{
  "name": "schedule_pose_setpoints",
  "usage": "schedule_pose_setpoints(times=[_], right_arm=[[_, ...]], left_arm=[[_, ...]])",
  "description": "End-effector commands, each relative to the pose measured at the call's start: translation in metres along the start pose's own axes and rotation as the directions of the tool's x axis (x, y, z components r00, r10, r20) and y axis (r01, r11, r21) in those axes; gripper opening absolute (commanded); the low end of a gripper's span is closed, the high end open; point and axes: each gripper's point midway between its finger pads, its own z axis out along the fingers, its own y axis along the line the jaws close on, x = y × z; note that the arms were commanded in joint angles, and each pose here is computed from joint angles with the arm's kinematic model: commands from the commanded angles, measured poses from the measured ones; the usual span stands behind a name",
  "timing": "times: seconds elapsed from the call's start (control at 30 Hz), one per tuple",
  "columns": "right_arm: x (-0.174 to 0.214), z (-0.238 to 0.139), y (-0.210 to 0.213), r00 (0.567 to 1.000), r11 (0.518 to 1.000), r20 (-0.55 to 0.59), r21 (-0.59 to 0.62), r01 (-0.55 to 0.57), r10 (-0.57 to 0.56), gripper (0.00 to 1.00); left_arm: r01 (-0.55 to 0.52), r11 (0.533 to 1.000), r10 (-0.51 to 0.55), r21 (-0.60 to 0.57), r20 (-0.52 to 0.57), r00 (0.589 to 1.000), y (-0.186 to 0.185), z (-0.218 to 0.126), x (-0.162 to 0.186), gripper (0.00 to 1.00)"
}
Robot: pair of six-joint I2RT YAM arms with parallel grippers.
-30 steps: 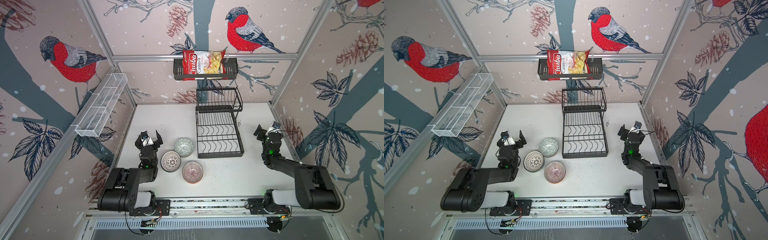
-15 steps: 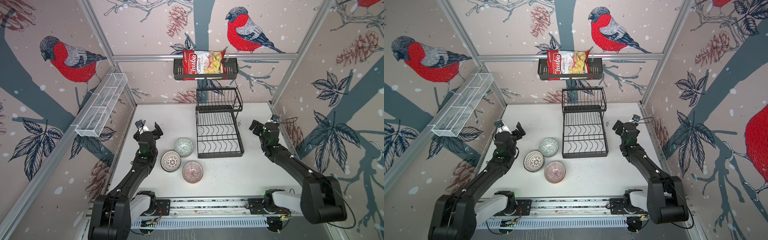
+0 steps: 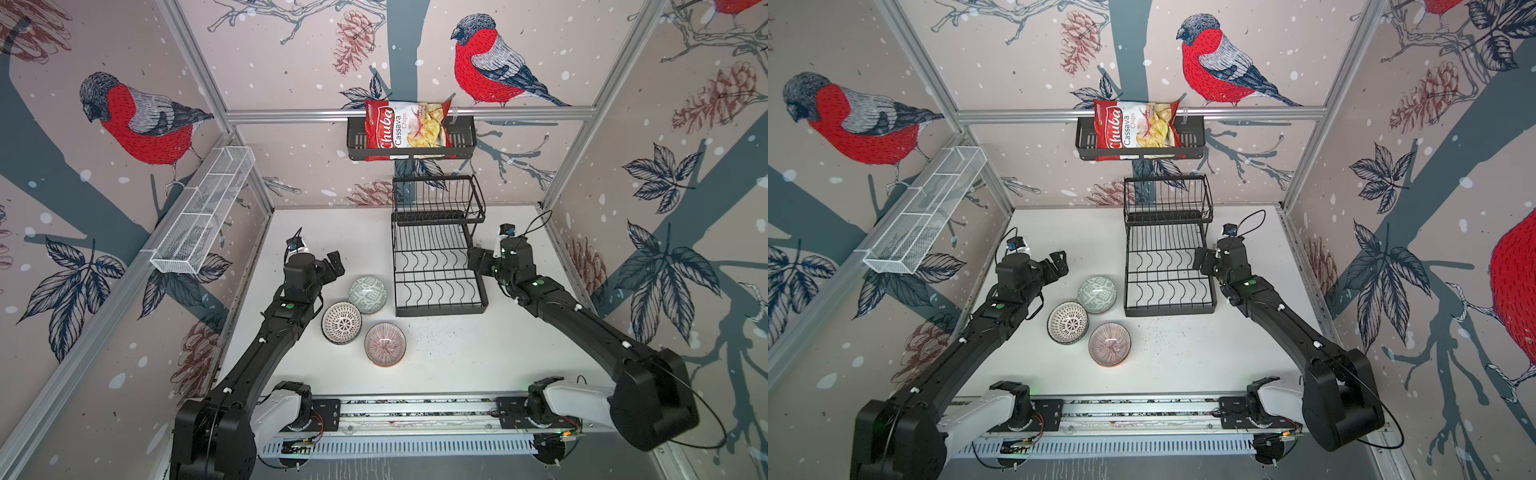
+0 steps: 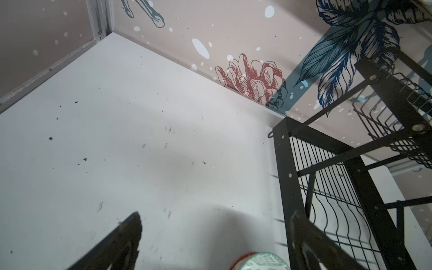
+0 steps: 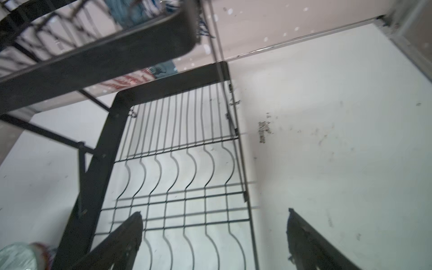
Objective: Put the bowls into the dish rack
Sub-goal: 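Reach the right gripper to the pink-striped bowl while the left nears the green bowl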
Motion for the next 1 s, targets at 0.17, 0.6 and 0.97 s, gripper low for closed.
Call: schedule_pose_setpoints(times=[0.17, 0.6, 0.97], right_arm=[[0.034, -0.016, 0.068, 0.983, 0.968, -0.087, -0.207, 0.139, -0.16, 0.91], [0.099, -0.024, 0.141, 0.932, 0.908, -0.217, -0.369, 0.196, -0.289, 0.7], [0.152, -0.039, 0.191, 0.862, 0.84, -0.277, -0.475, 0.261, -0.425, 0.56]], left_arm=[[0.054, 0.991, -0.043, 0.123, -0.091, 0.995, -0.032, -0.018, 0.016, 0.98], [0.088, 0.976, -0.039, 0.2, -0.235, 0.971, -0.069, -0.031, 0.057, 0.98], [0.115, 0.969, -0.064, 0.216, -0.23, 0.971, -0.076, -0.03, 0.06, 0.98]])
